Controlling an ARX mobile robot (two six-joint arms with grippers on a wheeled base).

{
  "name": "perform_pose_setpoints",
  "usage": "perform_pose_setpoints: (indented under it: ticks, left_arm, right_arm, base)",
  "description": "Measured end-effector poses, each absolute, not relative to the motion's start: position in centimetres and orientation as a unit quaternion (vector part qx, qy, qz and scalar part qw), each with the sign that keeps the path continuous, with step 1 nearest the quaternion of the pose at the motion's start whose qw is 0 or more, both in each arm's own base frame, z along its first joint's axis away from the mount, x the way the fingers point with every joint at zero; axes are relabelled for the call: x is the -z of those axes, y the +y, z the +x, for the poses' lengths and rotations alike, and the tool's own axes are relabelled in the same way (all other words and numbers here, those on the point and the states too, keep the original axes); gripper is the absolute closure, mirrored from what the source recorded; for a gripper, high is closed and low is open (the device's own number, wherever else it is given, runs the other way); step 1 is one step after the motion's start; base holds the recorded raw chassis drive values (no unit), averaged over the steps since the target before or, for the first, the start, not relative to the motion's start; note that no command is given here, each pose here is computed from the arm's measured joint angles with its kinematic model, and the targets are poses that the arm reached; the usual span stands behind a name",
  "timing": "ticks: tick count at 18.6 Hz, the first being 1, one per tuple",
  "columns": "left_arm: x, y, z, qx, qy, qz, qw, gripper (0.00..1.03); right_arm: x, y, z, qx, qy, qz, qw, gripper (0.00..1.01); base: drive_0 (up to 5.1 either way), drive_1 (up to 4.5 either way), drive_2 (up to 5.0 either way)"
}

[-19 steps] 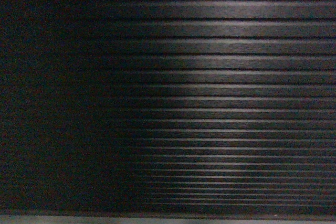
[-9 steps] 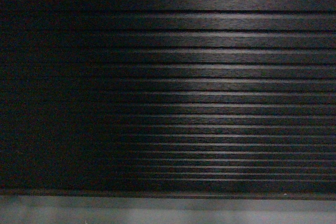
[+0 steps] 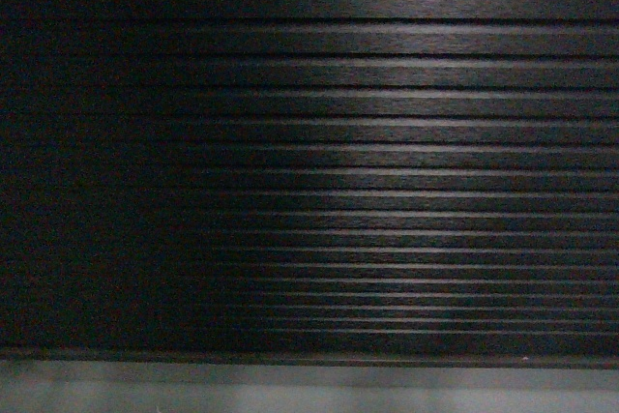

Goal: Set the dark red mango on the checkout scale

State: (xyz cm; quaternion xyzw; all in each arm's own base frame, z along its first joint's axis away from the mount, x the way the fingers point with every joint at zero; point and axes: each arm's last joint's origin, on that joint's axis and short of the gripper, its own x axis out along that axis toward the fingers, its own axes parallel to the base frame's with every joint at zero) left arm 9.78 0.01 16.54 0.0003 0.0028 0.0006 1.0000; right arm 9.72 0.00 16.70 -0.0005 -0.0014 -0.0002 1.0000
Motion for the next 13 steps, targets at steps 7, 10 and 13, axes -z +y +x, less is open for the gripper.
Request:
perform_pose_setpoints:
  ticks: [7, 10, 13]
  left_arm:
    - [-16.54, 0.01, 9.78, -0.001, 0.003, 0.000, 1.000, 0.05]
    - [-16.54, 0.01, 9.78, -0.001, 0.003, 0.000, 1.000, 0.05]
    - [-16.54, 0.01, 9.78, -0.001, 0.003, 0.000, 1.000, 0.05]
  right_arm:
    - [-16.70, 0.00, 9.72, 0.000, -0.002, 0.000, 1.000, 0.03]
    - [-16.70, 0.00, 9.72, 0.000, -0.002, 0.000, 1.000, 0.03]
    - [-16.70, 0.00, 9.72, 0.000, -0.001, 0.000, 1.000, 0.03]
  base:
    - [0.0, 0.00, 0.0]
    - [0.0, 0.00, 0.0]
    - [0.0, 0.00, 0.0]
